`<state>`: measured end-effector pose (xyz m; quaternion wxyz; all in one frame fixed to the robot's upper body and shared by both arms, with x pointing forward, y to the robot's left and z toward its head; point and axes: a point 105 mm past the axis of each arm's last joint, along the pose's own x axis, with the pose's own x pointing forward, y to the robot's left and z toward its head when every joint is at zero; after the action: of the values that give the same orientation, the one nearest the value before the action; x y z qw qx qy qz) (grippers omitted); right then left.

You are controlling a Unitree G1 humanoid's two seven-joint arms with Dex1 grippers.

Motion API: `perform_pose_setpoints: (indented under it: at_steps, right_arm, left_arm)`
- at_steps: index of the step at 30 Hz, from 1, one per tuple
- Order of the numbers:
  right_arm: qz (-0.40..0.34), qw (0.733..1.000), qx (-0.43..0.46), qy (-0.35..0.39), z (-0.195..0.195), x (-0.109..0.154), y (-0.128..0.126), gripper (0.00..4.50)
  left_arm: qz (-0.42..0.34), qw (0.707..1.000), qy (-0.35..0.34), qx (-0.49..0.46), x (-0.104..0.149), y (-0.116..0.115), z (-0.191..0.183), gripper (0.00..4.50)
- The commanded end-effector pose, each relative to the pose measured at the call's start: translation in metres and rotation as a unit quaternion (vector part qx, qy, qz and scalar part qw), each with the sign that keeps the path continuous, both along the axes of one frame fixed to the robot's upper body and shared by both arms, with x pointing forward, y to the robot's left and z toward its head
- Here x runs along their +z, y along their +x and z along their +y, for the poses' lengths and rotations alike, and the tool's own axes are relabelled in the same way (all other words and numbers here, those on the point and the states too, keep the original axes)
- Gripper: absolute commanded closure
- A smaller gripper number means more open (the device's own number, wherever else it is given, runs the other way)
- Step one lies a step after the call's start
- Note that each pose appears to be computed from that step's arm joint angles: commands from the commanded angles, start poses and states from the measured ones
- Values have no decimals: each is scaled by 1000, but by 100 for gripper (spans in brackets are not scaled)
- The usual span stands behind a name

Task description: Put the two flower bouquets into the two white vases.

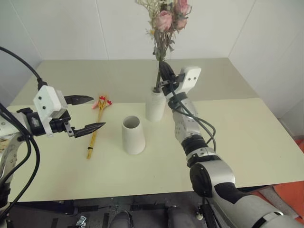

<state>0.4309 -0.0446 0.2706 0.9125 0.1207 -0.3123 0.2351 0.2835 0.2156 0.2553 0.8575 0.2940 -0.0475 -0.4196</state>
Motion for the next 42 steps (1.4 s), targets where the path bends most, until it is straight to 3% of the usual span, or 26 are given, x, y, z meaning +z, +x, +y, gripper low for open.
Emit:
perform_pose_setpoints:
  at_steps: [1, 10, 13, 17, 21, 25, 30, 35, 42]
  right_arm:
    - [-57, 998, 2, 14, -4, 26, -13, 305]
    - [-82, 996, 18, -18, -6, 9, -42, 9]
    - [-82, 995, 24, -46, -10, 1, -55, 4]
    - [-58, 992, 17, -109, -28, -5, -65, 4]
    - [-4, 982, 51, -183, -48, -5, -76, 4]
    - [19, 957, 62, -282, -65, -3, -88, 4]
    - [105, 912, 98, -383, -87, -11, -96, 4]
    - [112, 883, 174, -421, -89, -6, -123, 4]
    - [104, 884, 191, -415, -85, 1, -138, 4]
  left_arm:
    - [-31, 999, 10, -4, 14, -3, -2, 0]
    - [-30, 1000, 7, 2, 14, -2, 2, 0]
    - [-27, 999, -2, 36, 11, 2, 10, 0]
    - [-19, 988, 18, 149, 1, 16, 32, 0]
    - [0, 954, 26, 298, -8, 37, 60, 0]
    - [56, 928, -14, 369, -18, 51, 70, 0]
    - [165, 905, -66, 387, -39, 73, 56, 0]
    - [250, 892, -100, 362, -56, 90, 36, 0]
    - [316, 868, -88, 372, -85, 107, 33, 0]
